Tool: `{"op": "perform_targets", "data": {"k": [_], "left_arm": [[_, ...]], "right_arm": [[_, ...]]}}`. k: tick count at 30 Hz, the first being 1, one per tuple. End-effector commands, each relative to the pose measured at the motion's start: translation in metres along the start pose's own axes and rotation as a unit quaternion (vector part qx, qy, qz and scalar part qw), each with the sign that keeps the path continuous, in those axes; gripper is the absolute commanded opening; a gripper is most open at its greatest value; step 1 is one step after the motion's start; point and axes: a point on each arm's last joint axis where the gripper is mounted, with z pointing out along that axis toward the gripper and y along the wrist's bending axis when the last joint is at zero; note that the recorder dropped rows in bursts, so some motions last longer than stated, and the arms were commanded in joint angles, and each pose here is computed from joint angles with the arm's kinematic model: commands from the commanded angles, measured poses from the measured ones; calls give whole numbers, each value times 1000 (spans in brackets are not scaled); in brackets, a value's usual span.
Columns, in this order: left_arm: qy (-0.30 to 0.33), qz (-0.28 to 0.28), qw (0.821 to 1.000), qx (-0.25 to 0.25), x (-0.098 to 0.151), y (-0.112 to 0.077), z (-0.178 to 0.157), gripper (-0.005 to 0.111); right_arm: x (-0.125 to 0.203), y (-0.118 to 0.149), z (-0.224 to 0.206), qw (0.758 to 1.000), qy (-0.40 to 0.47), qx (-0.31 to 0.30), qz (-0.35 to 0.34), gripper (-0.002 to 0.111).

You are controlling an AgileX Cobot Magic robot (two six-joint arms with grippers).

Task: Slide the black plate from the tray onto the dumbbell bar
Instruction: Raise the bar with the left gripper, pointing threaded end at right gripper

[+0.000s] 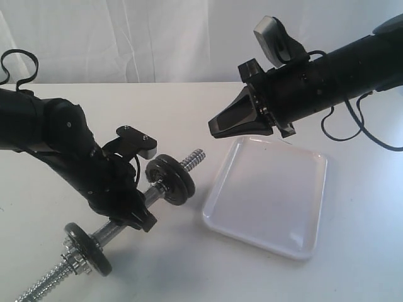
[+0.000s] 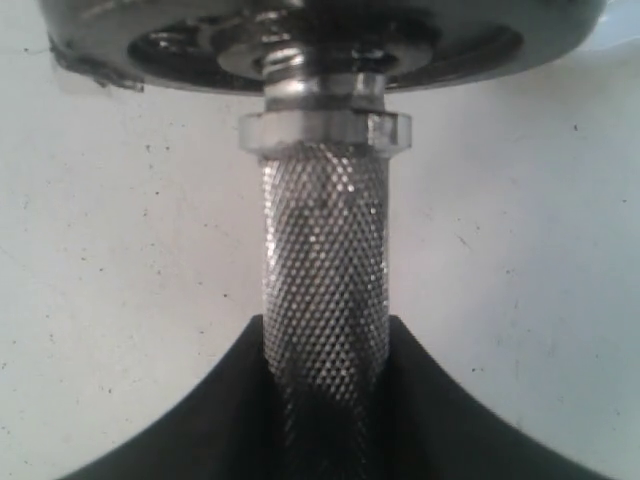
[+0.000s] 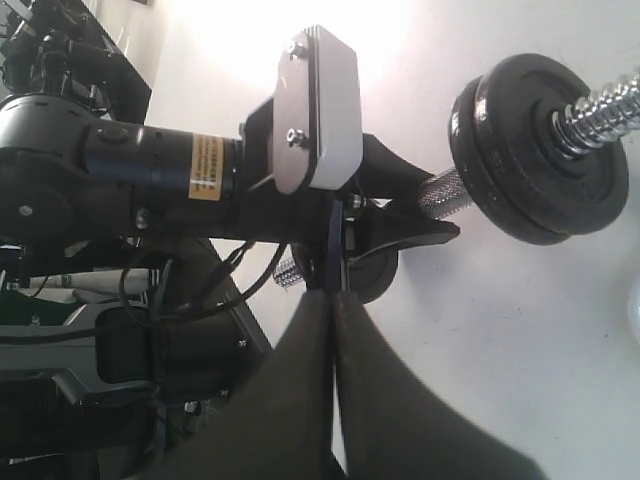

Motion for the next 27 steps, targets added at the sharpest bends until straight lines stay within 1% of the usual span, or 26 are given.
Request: {"op": "perform_targets", "data": {"k": [1, 3, 8, 14, 20, 27], "left_arm": [[-108, -20, 994, -13, -23, -3, -33, 0], [-115, -22, 993, -13, -27, -3, -35, 0], [-146, -17, 989, -14, -45, -3, -49, 0], [-169, -20, 985, -13, -56, -2, -56, 0], [-162, -28, 986, -9, -65, 1, -43, 0], [-186, -44, 982, -5, -88, 6, -34, 0]], "right_arm": [[0, 4, -2, 1000, 0, -1, -8, 0], [0, 4, -2, 1000, 0, -1, -8, 0], [0, 4, -2, 1000, 0, -1, -8, 0], [0, 4, -2, 1000, 0, -1, -7, 0], [0, 4, -2, 1000, 0, -1, -6, 0], [0, 4, -2, 1000, 0, 0, -6, 0]]}}
